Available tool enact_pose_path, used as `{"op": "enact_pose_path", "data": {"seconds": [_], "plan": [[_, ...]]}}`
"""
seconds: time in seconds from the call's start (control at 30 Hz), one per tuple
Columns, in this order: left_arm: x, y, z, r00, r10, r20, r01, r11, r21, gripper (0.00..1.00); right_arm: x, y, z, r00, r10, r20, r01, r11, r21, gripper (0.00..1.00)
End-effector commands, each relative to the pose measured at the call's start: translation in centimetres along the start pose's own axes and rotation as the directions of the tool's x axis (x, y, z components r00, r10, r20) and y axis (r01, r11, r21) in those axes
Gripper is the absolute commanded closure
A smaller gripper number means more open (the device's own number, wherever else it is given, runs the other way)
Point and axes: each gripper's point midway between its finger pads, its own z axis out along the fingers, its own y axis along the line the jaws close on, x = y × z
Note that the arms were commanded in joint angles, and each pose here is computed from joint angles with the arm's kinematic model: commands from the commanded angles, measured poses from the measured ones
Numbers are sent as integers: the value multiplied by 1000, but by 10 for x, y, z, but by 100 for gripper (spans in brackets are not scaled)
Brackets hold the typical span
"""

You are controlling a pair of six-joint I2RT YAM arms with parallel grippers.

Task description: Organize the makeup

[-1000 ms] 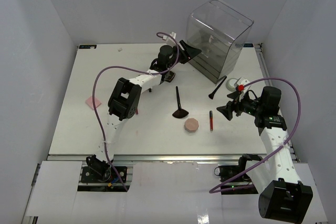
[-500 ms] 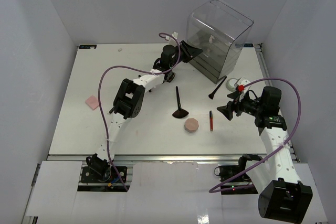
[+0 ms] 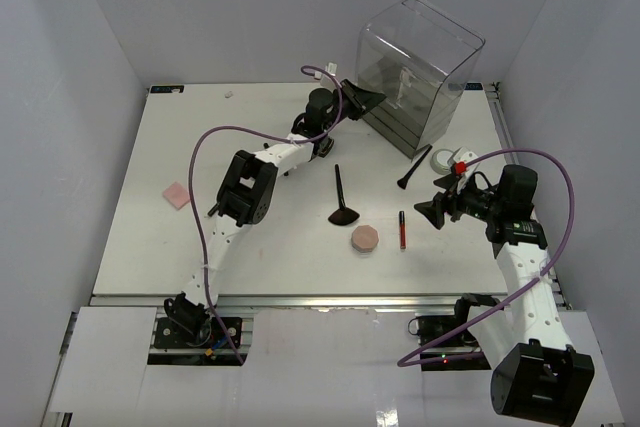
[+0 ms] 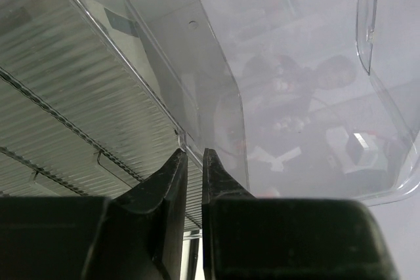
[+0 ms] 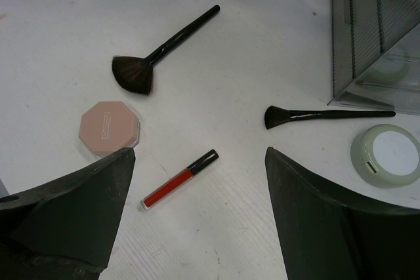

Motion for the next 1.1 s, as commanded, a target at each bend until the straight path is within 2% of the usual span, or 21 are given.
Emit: {"op": "enact_pose_path", "data": {"seconds": [0.0, 0.17, 0.57, 0.77, 0.97, 1.07], "plan": [[-10, -48, -16, 995, 102, -2, -102, 993, 65, 100, -16, -2, -5, 999, -37, 34, 37, 999, -1, 13], [-12, -72, -41, 990, 141, 8, -141, 987, 80, 100, -16, -1, -6, 998, -32, 45, 33, 999, -11, 13], [-12, -111, -77, 989, 145, -33, -140, 981, 135, 100, -32, -5, -8, 996, -34, 79, 35, 999, -9, 6], [-22, -134, -95, 987, 159, -31, -152, 975, 164, 100, -63, -10, -5, 991, 59, 118, -52, 996, -67, 2], [-28, -152, -107, 989, 146, -39, -136, 972, 189, 100, -95, -29, 1, 958, 227, 174, -218, 974, -68, 3], [-31, -159, -112, 989, 139, -43, -128, 972, 199, 100, -115, -43, 3, 945, 241, 220, -233, 970, -62, 4]]}}
